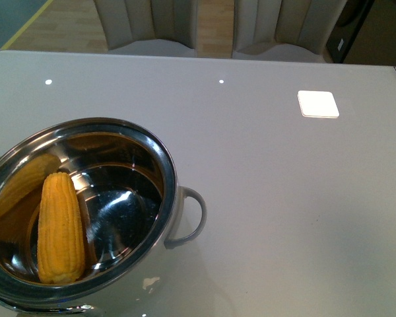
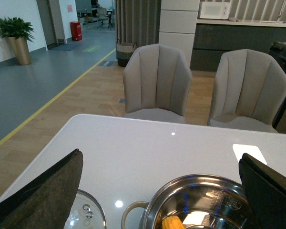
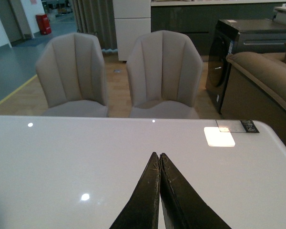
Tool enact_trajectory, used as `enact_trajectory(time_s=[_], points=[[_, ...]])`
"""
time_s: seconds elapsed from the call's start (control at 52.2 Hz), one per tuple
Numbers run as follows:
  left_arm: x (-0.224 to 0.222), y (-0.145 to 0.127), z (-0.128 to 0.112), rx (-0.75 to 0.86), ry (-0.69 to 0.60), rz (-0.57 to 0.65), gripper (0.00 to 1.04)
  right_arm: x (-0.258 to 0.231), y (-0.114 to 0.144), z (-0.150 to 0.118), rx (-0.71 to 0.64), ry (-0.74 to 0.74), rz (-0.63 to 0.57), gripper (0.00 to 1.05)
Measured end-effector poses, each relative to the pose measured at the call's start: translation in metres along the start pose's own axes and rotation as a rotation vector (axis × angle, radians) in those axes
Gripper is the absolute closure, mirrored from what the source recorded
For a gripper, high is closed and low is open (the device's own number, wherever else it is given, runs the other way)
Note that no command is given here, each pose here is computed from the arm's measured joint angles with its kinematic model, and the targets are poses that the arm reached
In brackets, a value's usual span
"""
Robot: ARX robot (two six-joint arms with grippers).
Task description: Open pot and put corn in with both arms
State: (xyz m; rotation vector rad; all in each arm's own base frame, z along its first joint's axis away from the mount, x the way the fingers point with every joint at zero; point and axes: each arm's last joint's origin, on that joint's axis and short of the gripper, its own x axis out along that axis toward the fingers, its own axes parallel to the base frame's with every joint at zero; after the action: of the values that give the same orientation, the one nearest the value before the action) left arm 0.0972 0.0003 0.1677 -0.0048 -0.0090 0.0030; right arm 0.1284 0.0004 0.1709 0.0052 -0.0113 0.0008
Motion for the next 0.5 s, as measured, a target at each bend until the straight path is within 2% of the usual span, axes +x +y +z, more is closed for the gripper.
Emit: enact_trajectory(time_s=[0.498], points=[[0.000, 0.000, 0.000, 0.000, 0.000, 0.000, 0.07, -0.014, 0.000, 0.002, 0.000, -0.007, 0.000, 1.03]])
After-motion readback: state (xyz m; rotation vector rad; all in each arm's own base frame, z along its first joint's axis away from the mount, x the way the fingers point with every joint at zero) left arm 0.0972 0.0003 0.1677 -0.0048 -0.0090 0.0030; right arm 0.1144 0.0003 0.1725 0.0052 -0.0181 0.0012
